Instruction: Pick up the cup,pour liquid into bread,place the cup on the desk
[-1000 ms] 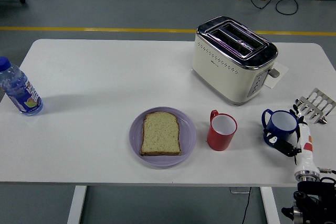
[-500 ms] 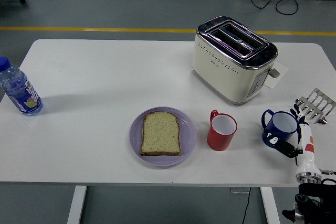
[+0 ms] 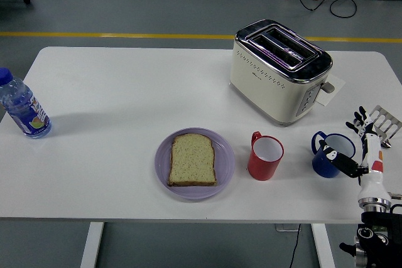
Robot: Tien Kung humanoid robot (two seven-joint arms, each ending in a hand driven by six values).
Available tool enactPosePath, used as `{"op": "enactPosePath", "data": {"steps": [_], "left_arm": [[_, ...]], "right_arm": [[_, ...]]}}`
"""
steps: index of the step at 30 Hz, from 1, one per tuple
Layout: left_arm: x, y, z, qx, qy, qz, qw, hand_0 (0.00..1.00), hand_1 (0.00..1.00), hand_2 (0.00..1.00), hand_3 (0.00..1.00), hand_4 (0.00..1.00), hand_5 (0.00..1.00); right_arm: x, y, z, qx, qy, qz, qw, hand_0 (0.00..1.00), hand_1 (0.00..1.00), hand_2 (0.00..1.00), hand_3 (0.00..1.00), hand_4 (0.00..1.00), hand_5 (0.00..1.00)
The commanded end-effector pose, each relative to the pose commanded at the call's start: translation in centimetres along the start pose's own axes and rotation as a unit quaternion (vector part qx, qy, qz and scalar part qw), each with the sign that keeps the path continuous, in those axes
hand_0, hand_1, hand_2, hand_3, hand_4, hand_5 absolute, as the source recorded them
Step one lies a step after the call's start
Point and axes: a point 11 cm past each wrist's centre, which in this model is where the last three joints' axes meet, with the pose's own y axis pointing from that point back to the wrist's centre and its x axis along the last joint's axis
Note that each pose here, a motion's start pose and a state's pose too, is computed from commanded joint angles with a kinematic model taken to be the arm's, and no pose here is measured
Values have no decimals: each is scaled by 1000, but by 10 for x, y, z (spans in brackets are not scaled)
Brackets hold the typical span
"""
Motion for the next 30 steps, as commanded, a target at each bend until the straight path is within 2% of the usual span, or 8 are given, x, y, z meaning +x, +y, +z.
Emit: {"op": "enactPosePath", "data": {"steps": [8,9,10,14,15,17,25,30], "left_arm": [[0,0,-4,3,-3,0,1000,633,640,651,504,241,865],[0,0,-4,3,-3,0,1000,633,641,651,503,239,861],[0,0,-4,3,-3,0,1000,633,641,651,503,239,861],[0,0,-5,4,-5,0,1000,633,641,651,503,239,861],[0,0,-5,4,-5,0,1000,633,641,651,504,240,864],[0,0,-5,5,-4,0,1000,633,641,651,504,240,864],[0,0,-5,4,-4,0,1000,633,641,651,504,240,863],[0,0,-3,2,-3,0,1000,633,641,651,503,240,862]], "right_arm": [[14,-12,-23,9,-125,20,992,938,808,941,990,877,44],[15,-13,-22,3,-143,23,989,857,750,850,806,739,223],[18,-14,-25,4,-166,26,986,857,750,850,806,739,223],[33,-22,-35,3,-259,43,965,857,750,850,806,739,223],[37,-23,-35,-2,-284,46,958,808,706,760,675,681,329],[40,-24,-34,-13,-327,49,944,808,706,760,675,681,329],[57,-30,-19,-67,-497,53,864,795,703,748,663,651,467],[56,-30,-15,-82,-513,47,853,796,709,754,669,649,481]]}}
